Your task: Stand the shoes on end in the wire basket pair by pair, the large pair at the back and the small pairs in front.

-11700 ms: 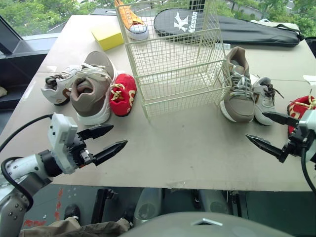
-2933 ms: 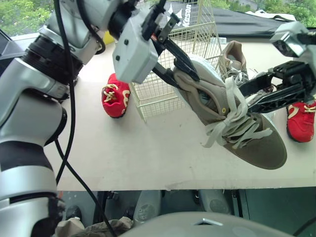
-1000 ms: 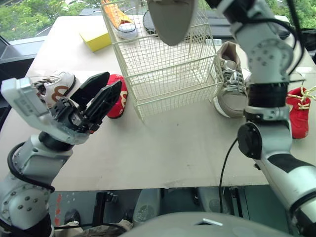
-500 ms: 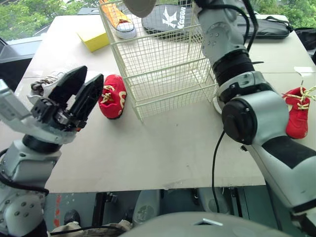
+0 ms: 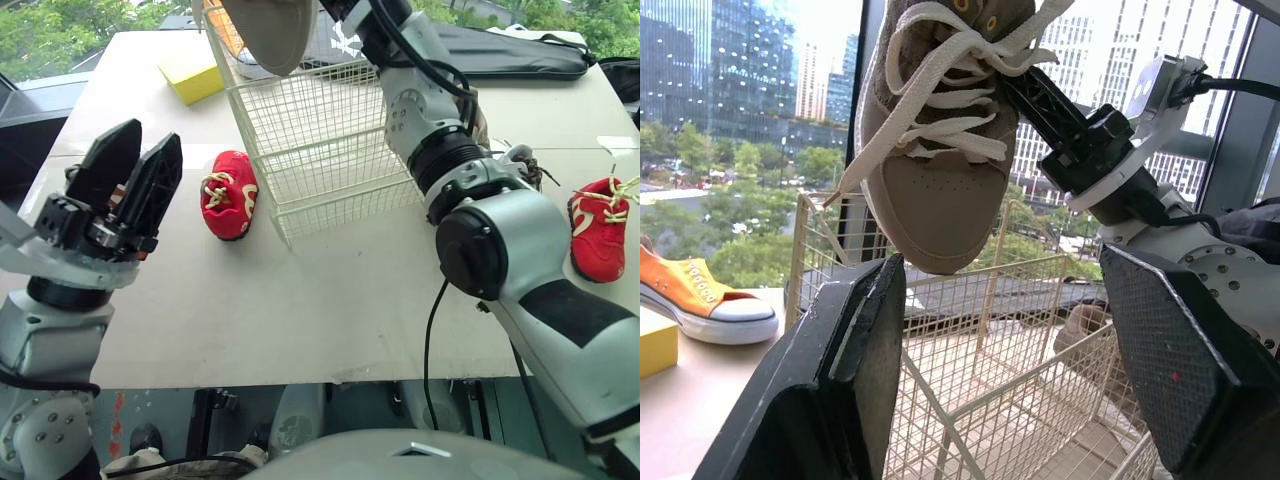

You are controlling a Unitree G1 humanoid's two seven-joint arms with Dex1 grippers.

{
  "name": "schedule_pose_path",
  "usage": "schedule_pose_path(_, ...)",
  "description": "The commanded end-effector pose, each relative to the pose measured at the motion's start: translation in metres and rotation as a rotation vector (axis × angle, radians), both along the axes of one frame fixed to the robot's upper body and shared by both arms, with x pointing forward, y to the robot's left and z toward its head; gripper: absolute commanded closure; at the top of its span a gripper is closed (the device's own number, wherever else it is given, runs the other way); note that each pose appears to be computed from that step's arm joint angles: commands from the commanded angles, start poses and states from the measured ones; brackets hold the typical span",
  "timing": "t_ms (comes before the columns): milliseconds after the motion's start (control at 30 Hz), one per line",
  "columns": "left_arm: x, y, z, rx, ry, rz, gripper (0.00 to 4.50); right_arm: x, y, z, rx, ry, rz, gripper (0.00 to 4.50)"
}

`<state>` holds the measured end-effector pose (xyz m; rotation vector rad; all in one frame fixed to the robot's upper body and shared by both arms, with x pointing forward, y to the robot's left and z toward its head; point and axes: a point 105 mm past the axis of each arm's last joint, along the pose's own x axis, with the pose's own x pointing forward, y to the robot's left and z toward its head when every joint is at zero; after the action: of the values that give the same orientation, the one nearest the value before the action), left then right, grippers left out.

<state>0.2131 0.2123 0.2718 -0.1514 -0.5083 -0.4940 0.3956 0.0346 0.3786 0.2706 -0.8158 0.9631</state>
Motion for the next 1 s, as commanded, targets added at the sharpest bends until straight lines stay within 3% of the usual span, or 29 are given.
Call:
schedule_pose_path(33,-0.007,-0.006,0.01,0.018,-0.06,-0.01,1.13,-0.004,-0.004,0.013,0.013,-0.055,-0.048,4.5)
schedule_pose_path(300,-0.009,-0.008,0.011,0.02,-0.069,-0.01,1.13,0.002,-0.006,0.013,0.04,-0.032,-0.14,4.5)
schedule_pose_path(767,-0.012,-0.008,0.013,0.017,-0.086,0.011,1.13,-0.014,-0.003,0.036,0.078,-0.134,-0.145,4.5)
schedule_pose_path(867,-0.012,-0.008,0.013,0.02,-0.088,0.013,1.13,-0.013,0.002,0.029,0.049,-0.128,-0.142,4.5)
schedule_pose_path(1000,-0.014,-0.008,0.012,0.023,-0.088,0.019,1.13,-0.003,0.006,-0.001,-0.023,-0.068,-0.138,4.5)
